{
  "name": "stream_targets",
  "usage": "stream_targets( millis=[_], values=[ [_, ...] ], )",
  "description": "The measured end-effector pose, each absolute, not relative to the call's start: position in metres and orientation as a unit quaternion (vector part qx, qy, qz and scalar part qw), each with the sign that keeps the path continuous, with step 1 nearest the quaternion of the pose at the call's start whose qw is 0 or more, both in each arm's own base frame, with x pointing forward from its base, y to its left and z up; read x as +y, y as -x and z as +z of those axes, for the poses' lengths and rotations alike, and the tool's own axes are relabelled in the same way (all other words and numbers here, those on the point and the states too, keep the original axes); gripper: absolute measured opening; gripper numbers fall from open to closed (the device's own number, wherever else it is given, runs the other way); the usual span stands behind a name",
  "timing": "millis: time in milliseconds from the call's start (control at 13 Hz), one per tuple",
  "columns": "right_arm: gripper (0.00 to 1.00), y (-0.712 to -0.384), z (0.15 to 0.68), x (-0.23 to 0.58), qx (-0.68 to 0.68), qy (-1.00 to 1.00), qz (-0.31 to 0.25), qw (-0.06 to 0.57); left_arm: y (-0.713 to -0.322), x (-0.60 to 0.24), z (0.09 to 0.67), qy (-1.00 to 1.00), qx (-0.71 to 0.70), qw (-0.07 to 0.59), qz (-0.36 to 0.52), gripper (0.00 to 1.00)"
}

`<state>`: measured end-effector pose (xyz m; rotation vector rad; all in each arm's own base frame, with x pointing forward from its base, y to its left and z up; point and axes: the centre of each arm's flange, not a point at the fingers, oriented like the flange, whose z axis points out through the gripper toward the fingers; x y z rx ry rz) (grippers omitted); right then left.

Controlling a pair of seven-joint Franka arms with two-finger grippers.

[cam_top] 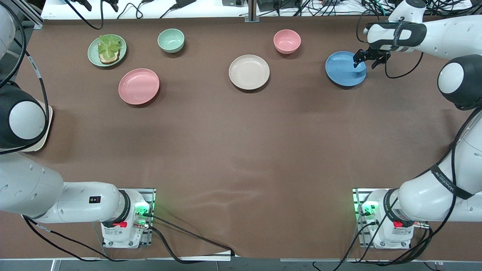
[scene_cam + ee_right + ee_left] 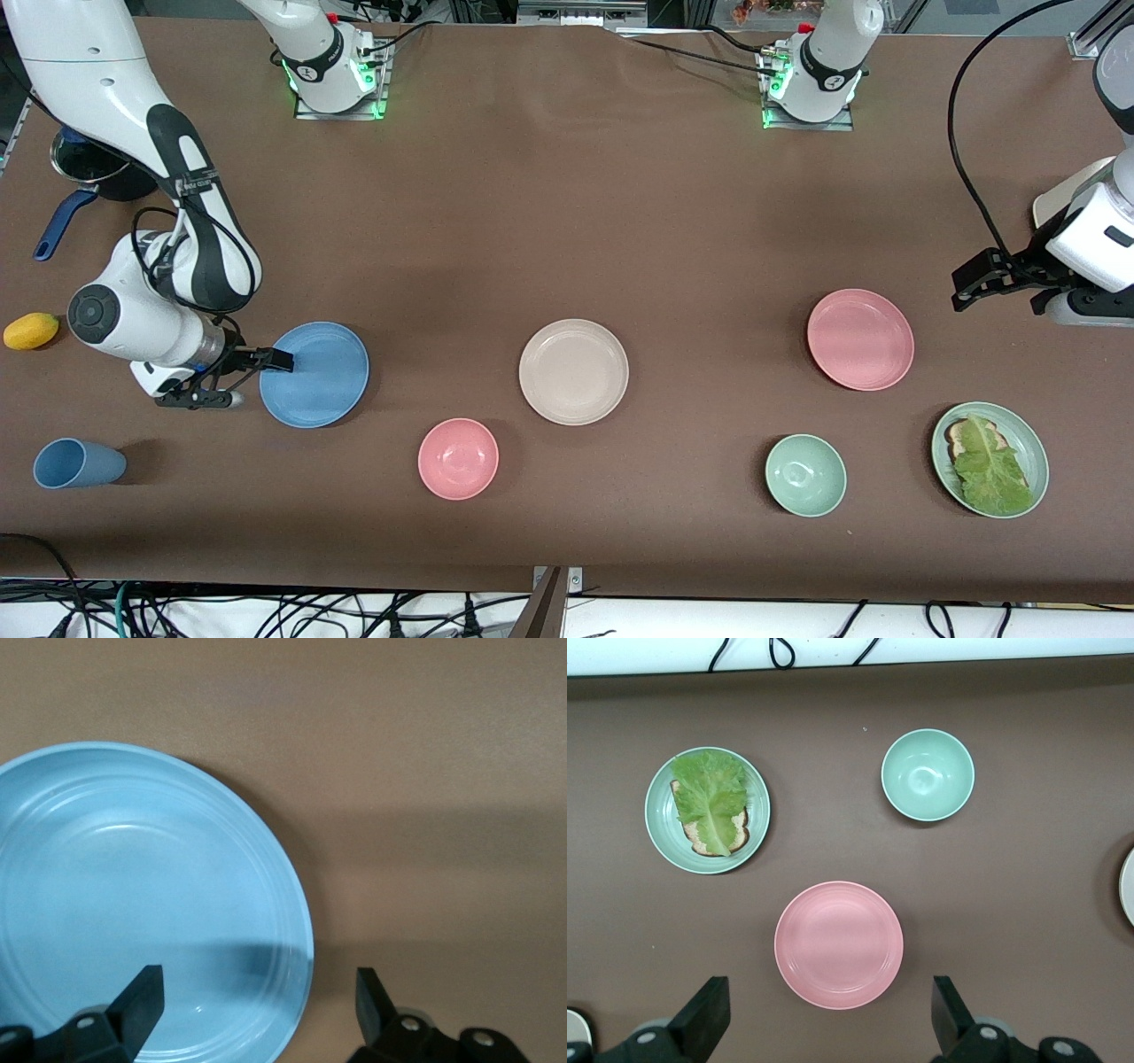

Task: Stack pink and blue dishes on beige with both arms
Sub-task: 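Lower the right gripper and pinch the light blue plate's rim, then move the left gripper out toward the pink plate's rim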

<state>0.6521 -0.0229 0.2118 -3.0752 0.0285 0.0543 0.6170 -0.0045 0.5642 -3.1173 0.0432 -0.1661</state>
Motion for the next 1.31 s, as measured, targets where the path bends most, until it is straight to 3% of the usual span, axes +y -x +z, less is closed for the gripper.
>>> stream_targets(
  millis=[385,846,1308],
  values=[
    [0.96,-0.652,0.212,-0.021,0.008,0.999,0.017,0.033,-0.638,0.015,0.491,1.000,-0.001,0.007,0.007,1.00],
    [0.96,-0.652,0.204,-0.025,0.011,0.999,0.015,0.032,-0.656,0.058,0.359,0.994,-0.031,-0.002,0.104,1.00],
    [0.94,-0.651,0.187,-0.030,0.013,0.999,0.017,0.030,-0.642,0.123,0.261,0.995,-0.016,-0.016,0.099,1.00]
  ],
)
